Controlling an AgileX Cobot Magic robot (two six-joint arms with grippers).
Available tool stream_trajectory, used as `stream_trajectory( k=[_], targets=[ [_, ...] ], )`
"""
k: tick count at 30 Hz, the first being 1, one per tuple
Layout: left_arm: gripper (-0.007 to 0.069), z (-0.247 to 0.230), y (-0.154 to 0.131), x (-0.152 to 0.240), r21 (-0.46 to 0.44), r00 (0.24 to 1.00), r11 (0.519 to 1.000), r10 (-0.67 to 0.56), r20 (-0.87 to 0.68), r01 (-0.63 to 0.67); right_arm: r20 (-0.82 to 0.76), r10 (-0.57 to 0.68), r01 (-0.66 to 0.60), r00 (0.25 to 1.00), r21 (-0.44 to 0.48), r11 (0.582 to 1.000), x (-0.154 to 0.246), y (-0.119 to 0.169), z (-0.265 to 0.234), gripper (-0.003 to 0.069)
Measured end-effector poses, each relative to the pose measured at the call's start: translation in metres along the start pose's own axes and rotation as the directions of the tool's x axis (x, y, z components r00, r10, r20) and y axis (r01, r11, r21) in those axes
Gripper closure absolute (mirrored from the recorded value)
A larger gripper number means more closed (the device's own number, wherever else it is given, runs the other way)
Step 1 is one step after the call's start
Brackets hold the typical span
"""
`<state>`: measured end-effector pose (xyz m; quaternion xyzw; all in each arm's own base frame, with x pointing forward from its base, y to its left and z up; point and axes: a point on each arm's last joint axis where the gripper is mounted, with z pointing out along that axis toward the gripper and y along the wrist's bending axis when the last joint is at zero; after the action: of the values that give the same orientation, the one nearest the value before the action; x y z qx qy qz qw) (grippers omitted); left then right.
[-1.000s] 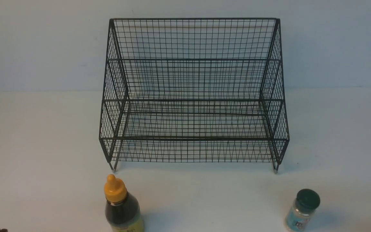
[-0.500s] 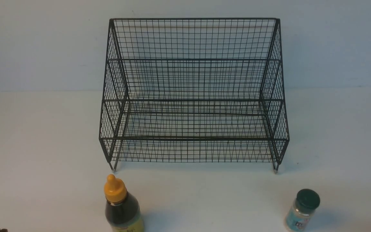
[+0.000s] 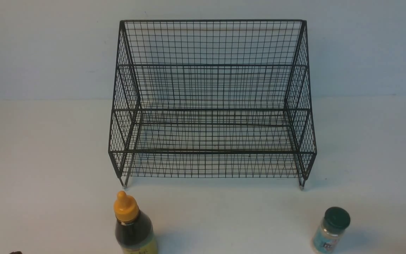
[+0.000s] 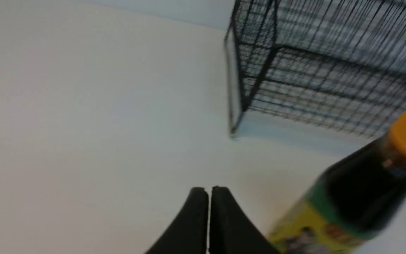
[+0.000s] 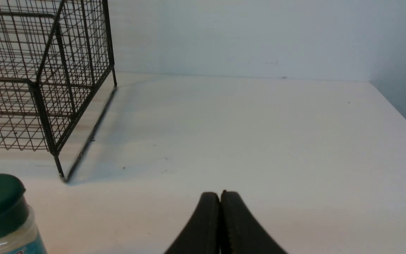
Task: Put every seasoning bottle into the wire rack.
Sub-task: Use the left arm to grab the condiment bottle closest to it
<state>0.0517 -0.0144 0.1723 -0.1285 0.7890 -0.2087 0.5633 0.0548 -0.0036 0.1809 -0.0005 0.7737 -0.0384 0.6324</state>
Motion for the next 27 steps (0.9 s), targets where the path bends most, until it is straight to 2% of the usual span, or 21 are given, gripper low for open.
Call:
stream_trajectory(
  k=[2, 4, 6, 11, 13, 15, 16, 17, 19, 20, 21, 23, 25, 27],
  targets=[
    [0.0630, 0.000, -0.005, 0.000, 0.058, 0.977, 0.975, -0.214, -0.012, 0.215, 0.000, 0.000, 0.000, 1.000, 0.000, 1.000, 0.000, 0.000, 0.000, 0.0673],
    [0.0630, 0.000, -0.009, -0.001, 0.099, 0.939, 0.934, -0.344, -0.023, 0.344, 0.000, 0.000, 0.000, 1.000, 0.000, 1.000, 0.000, 0.000, 0.000, 0.0673],
    [0.0630, -0.001, -0.011, -0.004, 0.129, 0.912, 0.904, -0.410, -0.011, 0.408, 0.000, 0.000, 0.000, 1.000, 0.000, 1.000, 0.000, 0.000, 0.000, 0.0673],
    [0.0630, -0.001, -0.012, -0.010, 0.157, 0.913, 0.905, -0.406, 0.047, 0.394, 0.000, 0.000, 0.000, 1.000, 0.000, 1.000, 0.000, 0.000, 0.000, 0.0673],
    [0.0630, -0.007, -0.022, -0.018, 0.196, 0.925, 0.908, -0.381, 0.014, 0.371, 0.000, 0.000, 0.000, 1.000, 0.000, 1.000, 0.000, 0.000, 0.000, 0.0673],
    [0.0630, -0.021, -0.039, -0.037, 0.275, 0.939, 0.904, -0.344, 0.016, 0.326, 0.000, 0.000, 0.000, 1.000, 0.000, 1.000, 0.000, 0.000, 0.000, 0.0673],
    [0.0630, -0.036, -0.055, -0.055, 0.345, 0.957, 0.904, -0.287, 0.045, 0.254, 0.000, 0.000, 0.000, 1.000, 0.000, 1.000, 0.000, 0.000, 0.000, 0.0673],
    [0.0630, -0.036, -0.055, -0.055, 0.344, 0.960, 0.905, -0.278, 0.040, 0.248, 0.000, 0.000, 0.000, 1.000, 0.000, 1.000, 0.000, 0.000, 0.000, 0.0673],
    [0.0630, -0.059, -0.083, -0.088, 0.417, 0.988, 0.903, -0.142, 0.066, 0.102, 0.000, 0.000, 0.000, 1.000, 0.000, 1.000, 0.000, 0.000, 0.000, 0.0673],
    [0.0630, -0.064, -0.097, -0.103, 0.406, 0.996, 0.912, -0.078, 0.051, 0.051, 0.000, 0.000, 0.000, 1.000, 0.000, 1.000, 0.000, 0.000, 0.000, 0.0673],
    [0.0630, -0.066, -0.105, -0.113, 0.437, 1.000, 0.899, -0.020, 0.013, 0.012, 0.000, 0.000, 0.000, 1.000, 0.000, 1.000, 0.000, 0.000, 0.000, 0.0673],
    [0.0630, -0.061, -0.112, -0.121, 0.433, 0.998, 0.901, 0.046, -0.036, -0.026, 0.000, 0.000, 0.000, 1.000, 0.000, 1.000, 0.000, 0.000, 0.000, 0.0673],
    [0.0620, -0.045, -0.121, -0.136, 0.398, 0.949, 0.909, 0.227, -0.220, -0.126, 0.000, 0.000, 0.000, 1.000, 0.000, 1.000, 0.000, 0.000, 0.000, 0.0673],
    [0.0592, -0.027, -0.122, -0.145, 0.363, 0.886, 0.916, 0.306, -0.348, -0.173, 0.000, 0.000, 0.000, 1.000, 0.000, 1.000, 0.000, 0.000, 0.000, 0.0673]
  ],
)
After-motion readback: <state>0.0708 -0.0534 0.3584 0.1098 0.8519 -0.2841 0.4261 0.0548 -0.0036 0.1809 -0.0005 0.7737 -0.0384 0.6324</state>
